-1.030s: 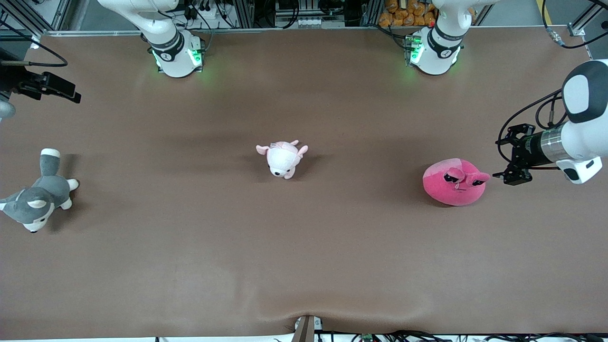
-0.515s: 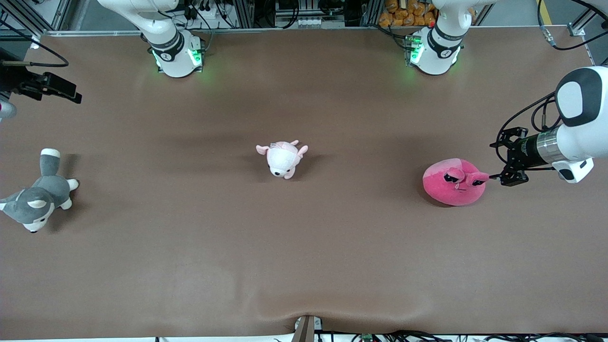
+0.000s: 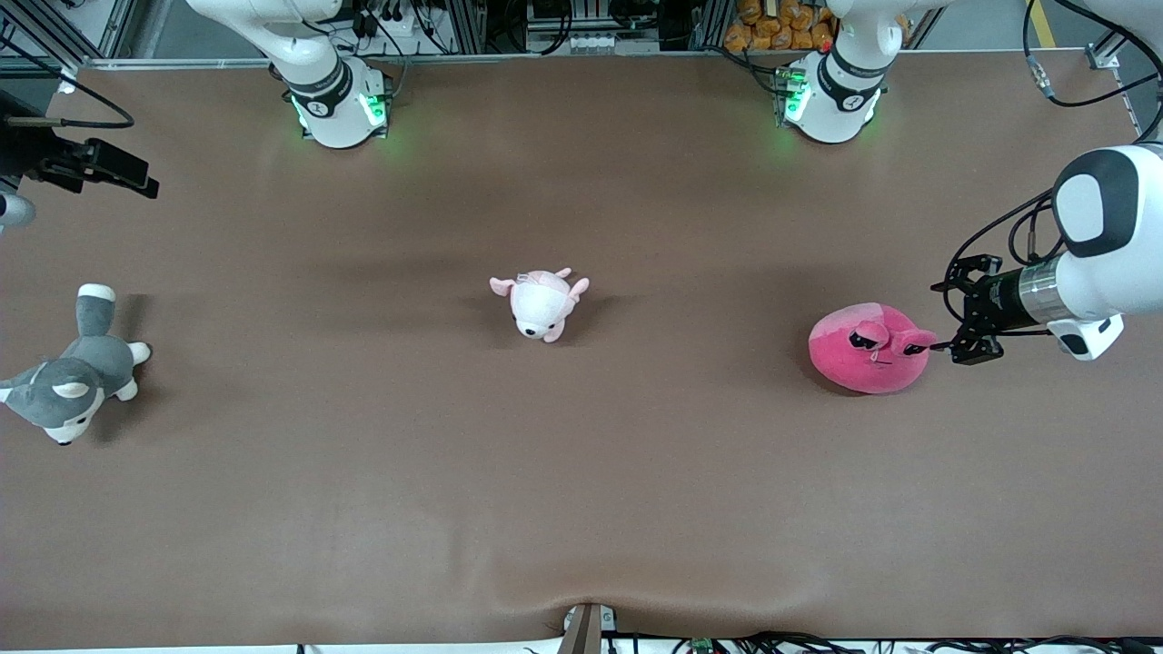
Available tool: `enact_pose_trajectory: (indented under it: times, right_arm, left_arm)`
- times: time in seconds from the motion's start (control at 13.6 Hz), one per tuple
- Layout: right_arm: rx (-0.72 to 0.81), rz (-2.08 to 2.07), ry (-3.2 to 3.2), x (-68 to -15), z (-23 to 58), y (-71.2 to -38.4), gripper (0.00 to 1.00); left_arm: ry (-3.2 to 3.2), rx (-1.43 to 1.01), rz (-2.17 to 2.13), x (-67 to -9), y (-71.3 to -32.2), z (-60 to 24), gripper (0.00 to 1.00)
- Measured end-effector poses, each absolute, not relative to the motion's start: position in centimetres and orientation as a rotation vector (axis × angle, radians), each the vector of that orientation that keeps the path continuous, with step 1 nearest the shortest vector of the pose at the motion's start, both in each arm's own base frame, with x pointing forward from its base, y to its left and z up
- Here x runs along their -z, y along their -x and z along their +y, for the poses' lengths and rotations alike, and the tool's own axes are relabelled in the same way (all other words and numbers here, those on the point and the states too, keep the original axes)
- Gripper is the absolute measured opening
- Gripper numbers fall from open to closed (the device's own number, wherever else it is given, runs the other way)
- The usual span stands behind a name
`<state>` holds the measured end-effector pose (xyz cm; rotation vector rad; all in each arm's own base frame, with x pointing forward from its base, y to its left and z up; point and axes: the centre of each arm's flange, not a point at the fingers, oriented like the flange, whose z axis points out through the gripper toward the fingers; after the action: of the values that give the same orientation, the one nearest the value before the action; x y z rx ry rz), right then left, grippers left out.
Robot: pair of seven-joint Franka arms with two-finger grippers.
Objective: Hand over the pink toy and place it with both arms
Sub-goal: 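Lower the left gripper and grasp the pink toy's ear, then lift the pink toy with the left gripper while the right gripper approaches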
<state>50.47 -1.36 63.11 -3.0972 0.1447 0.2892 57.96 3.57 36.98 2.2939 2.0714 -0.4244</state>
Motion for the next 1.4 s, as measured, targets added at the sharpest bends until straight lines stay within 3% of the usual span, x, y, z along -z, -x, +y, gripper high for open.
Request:
enact_pose_trajectory:
  times: [0.88,1.1,1.18,1.25,1.32,1.4]
  right_arm:
    - [-0.268,0.131,3.101,-63.2,-0.9,-50.6,1.0]
    - [-0.27,0.13,3.101,-63.1,-0.9,-50.7,1.0]
    - [-0.27,0.13,3.101,-63.1,-0.8,-50.8,1.0]
    - [-0.271,0.125,3.101,-63.0,-0.7,-50.9,1.0]
    - [-0.272,0.12,3.102,-62.9,-0.5,-50.9,1.0]
    - [-0.272,0.116,3.102,-62.9,-0.4,-50.9,1.0]
  left_arm:
    - [-2.292,0.441,2.055,-34.8,-58.5,3.6,0.96]
    - [-2.266,0.461,2.051,-34.2,-58.8,3.5,0.87]
    - [-2.263,0.469,2.04,-34.0,-58.9,3.5,0.8]
    - [-2.254,0.475,2.034,-34.0,-59.0,3.4,0.6]
    - [-2.245,0.479,2.034,-34.0,-59.1,3.3,0.51]
    - [-2.245,0.48,2.03,-33.9,-59.1,3.4,0.51]
